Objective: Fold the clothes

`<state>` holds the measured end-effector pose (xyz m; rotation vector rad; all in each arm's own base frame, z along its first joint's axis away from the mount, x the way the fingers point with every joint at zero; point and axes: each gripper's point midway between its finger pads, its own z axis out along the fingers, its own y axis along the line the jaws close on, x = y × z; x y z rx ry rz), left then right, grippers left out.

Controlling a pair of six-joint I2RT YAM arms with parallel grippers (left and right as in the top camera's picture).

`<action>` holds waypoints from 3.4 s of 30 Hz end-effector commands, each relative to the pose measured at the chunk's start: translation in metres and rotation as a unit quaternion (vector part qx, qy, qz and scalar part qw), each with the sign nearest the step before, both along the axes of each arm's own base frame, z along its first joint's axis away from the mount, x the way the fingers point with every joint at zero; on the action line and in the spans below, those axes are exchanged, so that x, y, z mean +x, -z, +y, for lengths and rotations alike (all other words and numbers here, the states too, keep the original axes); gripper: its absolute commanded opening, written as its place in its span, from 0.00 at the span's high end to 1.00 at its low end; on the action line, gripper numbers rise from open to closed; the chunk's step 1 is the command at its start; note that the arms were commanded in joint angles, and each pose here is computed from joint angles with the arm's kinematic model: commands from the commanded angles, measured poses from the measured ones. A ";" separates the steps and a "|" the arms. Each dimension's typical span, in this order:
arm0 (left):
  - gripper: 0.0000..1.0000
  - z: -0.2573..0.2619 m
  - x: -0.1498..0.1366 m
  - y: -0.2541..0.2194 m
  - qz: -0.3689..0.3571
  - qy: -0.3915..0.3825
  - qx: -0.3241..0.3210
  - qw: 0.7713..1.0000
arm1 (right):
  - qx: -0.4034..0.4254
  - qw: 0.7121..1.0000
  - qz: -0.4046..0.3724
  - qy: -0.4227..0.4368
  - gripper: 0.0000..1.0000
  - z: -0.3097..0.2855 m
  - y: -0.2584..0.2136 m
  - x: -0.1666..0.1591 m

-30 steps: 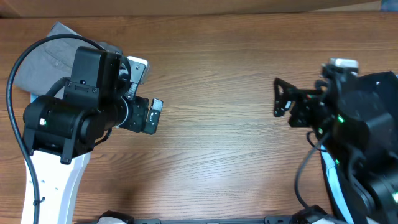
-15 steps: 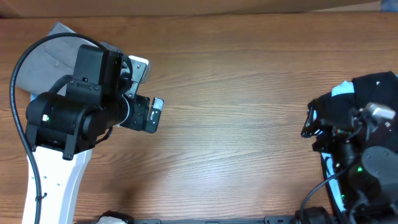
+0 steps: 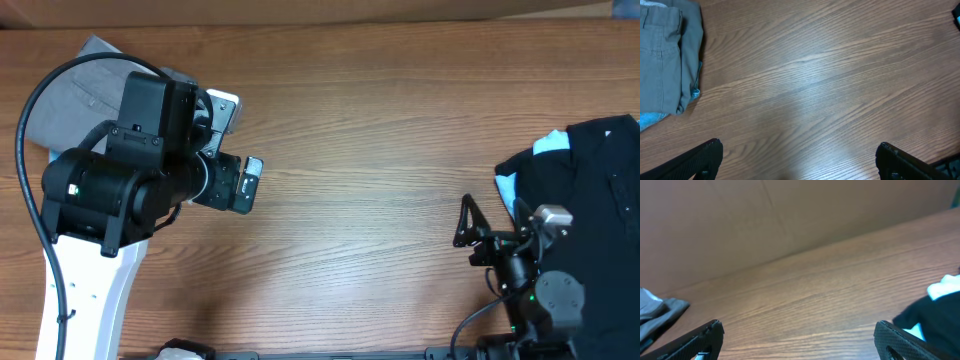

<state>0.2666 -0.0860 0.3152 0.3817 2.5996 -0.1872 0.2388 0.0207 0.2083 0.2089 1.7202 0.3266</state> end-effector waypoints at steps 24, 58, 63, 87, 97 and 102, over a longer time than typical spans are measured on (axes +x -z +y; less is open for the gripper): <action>0.00 0.000 0.002 -0.002 -0.003 -0.005 -0.003 1.000 | 0.002 0.998 -0.066 -0.001 0.00 0.000 0.038 0.007; 0.00 0.010 0.020 -0.024 -0.111 -0.021 0.007 0.994 | 0.002 0.998 -0.066 -0.001 0.00 0.000 0.038 0.007; 0.00 0.006 0.040 -0.024 -0.223 -0.027 -0.026 0.974 | 0.002 0.998 -0.066 -0.001 0.00 0.000 0.038 0.007; 0.00 0.050 -0.039 0.076 -0.465 -0.089 -0.117 0.873 | 0.002 0.998 -0.066 -0.001 0.00 0.000 0.038 0.007; 0.00 0.047 -0.024 0.118 -0.518 -0.083 -0.145 0.839 | 0.002 0.998 -0.066 -0.001 0.00 0.000 0.038 0.007; 0.00 0.046 -0.024 0.135 -0.489 -0.083 -0.139 0.857 | 0.002 0.998 -0.066 -0.001 0.00 0.000 0.038 0.007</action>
